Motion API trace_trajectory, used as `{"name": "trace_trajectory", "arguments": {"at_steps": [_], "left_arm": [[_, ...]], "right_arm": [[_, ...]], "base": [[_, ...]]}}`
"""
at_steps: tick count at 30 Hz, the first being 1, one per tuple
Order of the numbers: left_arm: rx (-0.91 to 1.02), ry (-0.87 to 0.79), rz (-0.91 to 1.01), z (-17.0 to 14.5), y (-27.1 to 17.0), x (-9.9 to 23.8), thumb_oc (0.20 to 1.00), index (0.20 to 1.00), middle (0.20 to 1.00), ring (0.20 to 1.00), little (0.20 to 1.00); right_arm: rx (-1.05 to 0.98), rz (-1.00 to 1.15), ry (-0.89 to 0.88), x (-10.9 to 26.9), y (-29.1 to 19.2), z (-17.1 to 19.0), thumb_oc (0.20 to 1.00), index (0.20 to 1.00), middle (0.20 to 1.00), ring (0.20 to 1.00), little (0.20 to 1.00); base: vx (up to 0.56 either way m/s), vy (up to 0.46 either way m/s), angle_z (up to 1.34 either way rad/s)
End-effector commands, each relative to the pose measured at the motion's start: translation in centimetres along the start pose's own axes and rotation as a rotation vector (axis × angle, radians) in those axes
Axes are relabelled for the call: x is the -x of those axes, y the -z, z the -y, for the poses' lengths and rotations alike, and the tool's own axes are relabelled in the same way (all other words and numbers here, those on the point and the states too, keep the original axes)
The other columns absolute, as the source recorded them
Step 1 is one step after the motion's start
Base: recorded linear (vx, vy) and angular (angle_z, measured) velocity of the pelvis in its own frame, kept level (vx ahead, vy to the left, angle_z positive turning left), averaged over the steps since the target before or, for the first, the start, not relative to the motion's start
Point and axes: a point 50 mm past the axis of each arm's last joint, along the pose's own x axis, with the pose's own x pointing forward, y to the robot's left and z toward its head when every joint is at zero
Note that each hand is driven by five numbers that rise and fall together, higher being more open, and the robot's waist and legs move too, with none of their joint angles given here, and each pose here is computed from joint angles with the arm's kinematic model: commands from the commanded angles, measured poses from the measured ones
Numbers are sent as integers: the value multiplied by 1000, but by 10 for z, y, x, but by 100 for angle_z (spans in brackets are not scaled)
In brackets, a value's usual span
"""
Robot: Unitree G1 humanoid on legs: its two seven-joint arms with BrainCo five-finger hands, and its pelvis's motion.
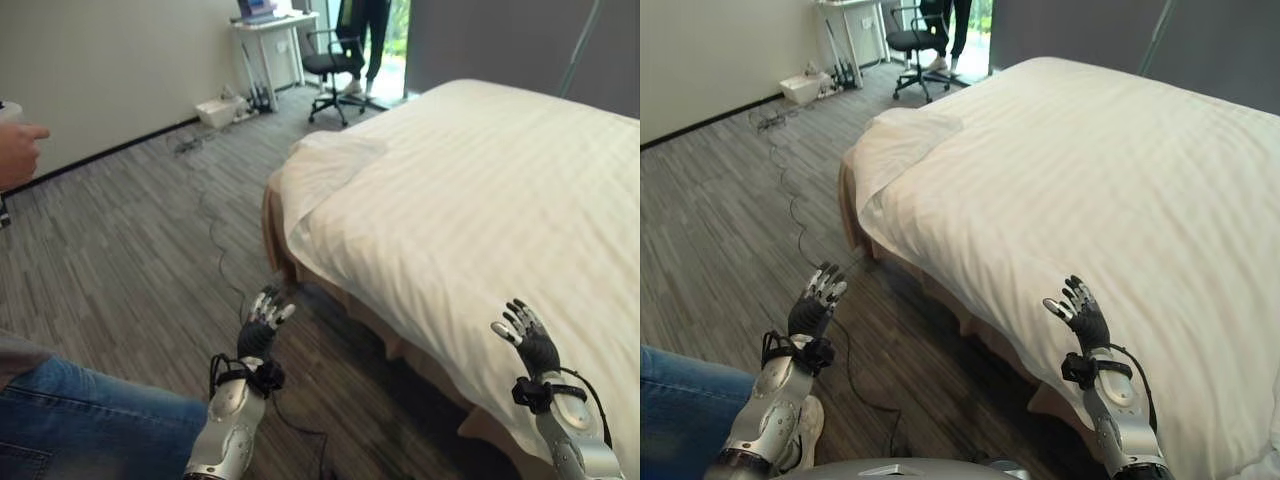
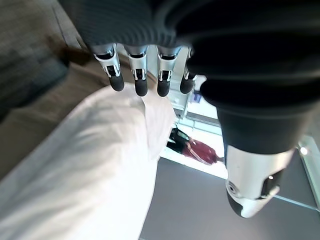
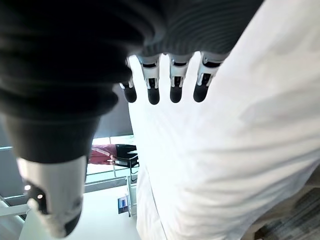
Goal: Making the bed.
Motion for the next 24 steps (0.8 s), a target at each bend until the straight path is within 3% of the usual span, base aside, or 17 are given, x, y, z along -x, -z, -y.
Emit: {"name": "trace_trajectory", "arguments": {"at_steps": [1,8,13,16,18,20,24], "left_arm": [[-68,90,124,6,-30,-11,1000,1000,1000,1000,1000],[-38,131,204,16,-50,-22,1000,1000,1000,1000,1000],[-101,234,176,35,-48,-32,1000,1000,1000,1000,1000],[-72,206,184,32,-48,-31,1000,1000,1000,1000,1000],[-58,208,164,31,-43,-31,1000,1000,1000,1000,1000],[-93,184,140,24,-38,-27,1000,1000,1000,1000,1000],[-48,134,154,20,-36,-26,1000,1000,1000,1000,1000]], "right_arm": [[35,114,-74,-15,-26,-12,1000,1000,1000,1000,1000],[47,-3,-150,-4,0,-18,1000,1000,1000,1000,1000],[61,-107,-119,17,25,-14,1000,1000,1000,1000,1000],[-165,-87,-162,13,26,-39,1000,1000,1000,1000,1000],[-160,-104,-209,15,29,-43,1000,1000,1000,1000,1000],[-1,-131,-287,16,32,-44,1000,1000,1000,1000,1000],[-21,-107,-306,11,25,-49,1000,1000,1000,1000,1000]], "base": [[-191,245,15],[-159,374,-23],[-104,577,60],[-265,592,-3],[-148,438,-39],[-161,524,8],[-43,113,12]]}}
